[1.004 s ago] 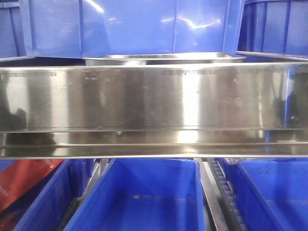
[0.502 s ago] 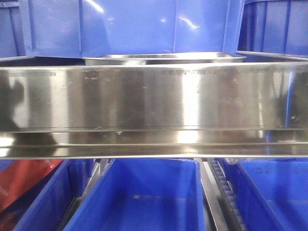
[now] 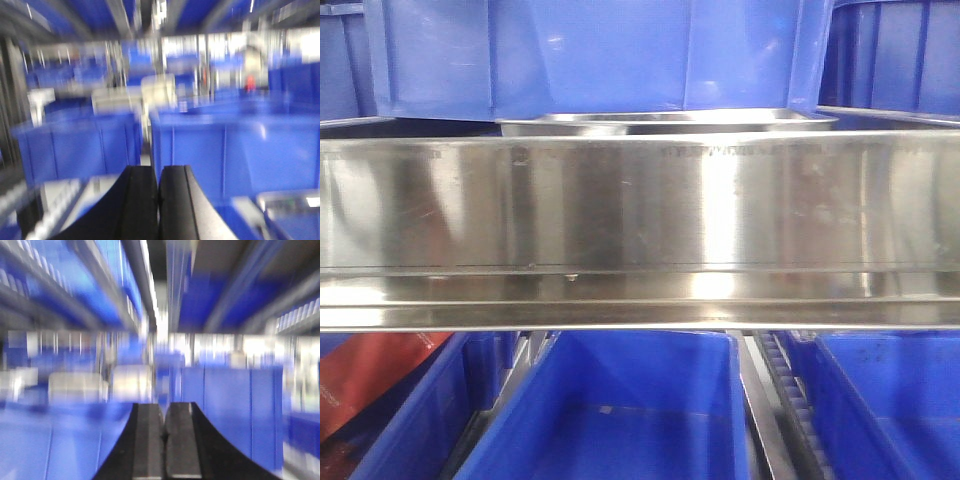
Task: Stack silver trays without gaps
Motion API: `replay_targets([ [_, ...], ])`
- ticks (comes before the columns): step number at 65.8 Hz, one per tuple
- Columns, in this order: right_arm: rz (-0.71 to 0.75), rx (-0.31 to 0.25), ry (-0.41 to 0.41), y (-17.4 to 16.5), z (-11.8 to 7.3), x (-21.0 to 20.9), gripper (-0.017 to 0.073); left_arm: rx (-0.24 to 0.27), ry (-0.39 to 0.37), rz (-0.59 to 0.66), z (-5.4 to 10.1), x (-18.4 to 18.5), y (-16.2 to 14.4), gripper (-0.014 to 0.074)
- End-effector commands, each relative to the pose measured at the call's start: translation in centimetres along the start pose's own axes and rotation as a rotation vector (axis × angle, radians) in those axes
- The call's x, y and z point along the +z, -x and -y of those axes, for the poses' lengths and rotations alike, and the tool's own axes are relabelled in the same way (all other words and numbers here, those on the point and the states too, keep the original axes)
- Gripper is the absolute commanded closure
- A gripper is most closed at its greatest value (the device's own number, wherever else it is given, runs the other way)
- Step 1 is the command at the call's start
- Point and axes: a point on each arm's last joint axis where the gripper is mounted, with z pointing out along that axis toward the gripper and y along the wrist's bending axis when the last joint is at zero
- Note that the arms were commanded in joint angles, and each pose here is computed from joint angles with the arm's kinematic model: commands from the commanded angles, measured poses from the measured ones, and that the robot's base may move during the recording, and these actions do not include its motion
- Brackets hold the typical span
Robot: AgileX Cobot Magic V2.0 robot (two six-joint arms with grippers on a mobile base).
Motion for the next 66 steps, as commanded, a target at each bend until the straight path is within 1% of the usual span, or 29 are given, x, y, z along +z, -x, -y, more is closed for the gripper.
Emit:
replay_targets([
  [1, -0.183, -0.007, 0.017, 0.4, -0.1, 2.5, 0.0646, -0.014, -0.009, -0.097, 0.0, 2.5, 0.6, 0.0590],
  [5, -0.288, -0.006, 0.026, 0.7, -0.1, 4.4, 0.0646, -0.018, -0.015, -0.170, 0.0, 4.5, 0.9, 0.0590],
  [8, -0.374, -0.005, 0.032, 0.5, -0.1, 5.9, 0.0646, -0.035, -0.025, -0.243, 0.1, 5.9, 0.9, 0.0590],
  [12, -0.473, -0.003, 0.040, 0.2, -0.1, 7.5, 0.0646, -0.069, -0.043, -0.332, 0.2, 7.4, 0.8, 0.0590],
  [16, -0.564, -0.001, 0.046, -0.4, -0.1, 9.2, 0.0646, -0.086, -0.054, -0.398, 0.4, 8.9, 0.9, 0.0590],
  [21, -0.630, 0.001, 0.048, -1.2, -0.1, 11.1, 0.0646, -0.089, -0.055, -0.421, 0.4, 10.7, 1.0, 0.0590],
  [39, -0.705, 0.007, 0.041, -4.3, 0.1, 15.5, 0.0646, -0.096, -0.048, -0.404, 0.5, 15.3, -0.5, 0.0590],
  [46, -0.691, 0.007, 0.035, -5.3, 0.1, 17.1, 0.0646, -0.109, -0.047, -0.400, 0.6, 16.5, -1.2, 0.0590],
  [51, -0.715, 0.009, 0.033, -6.3, 0.2, 18.0, 0.0646, -0.128, -0.050, -0.423, 0.7, 17.1, -1.8, 0.0590],
  [53, -0.734, 0.010, 0.034, -6.8, 0.2, 18.3, 0.0646, -0.128, -0.050, -0.435, 0.8, 17.4, -2.1, 0.0590],
  [58, -0.835, 0.013, 0.039, -8.8, 0.1, 19.2, 0.0646, -0.129, -0.049, -0.451, 0.8, 18.2, -2.8, 0.0590],
  [60, -0.870, 0.022, 0.039, -9.4, 0.1, 19.4, 0.0646, -0.141, -0.050, -0.461, 0.9, 18.6, -3.1, 0.0590],
  [63, -0.926, 0.056, 0.033, -10.2, 0.0, 19.8, 0.0638, -0.165, -0.056, -0.510, 1.1, 19.3, -3.5, 0.0590],
  [66, -0.974, 0.093, 0.027, -10.7, -0.3, 20.3, 0.0627, -0.166, -0.079, -0.585, 1.5, 20.0, -3.8, 0.0590],
])
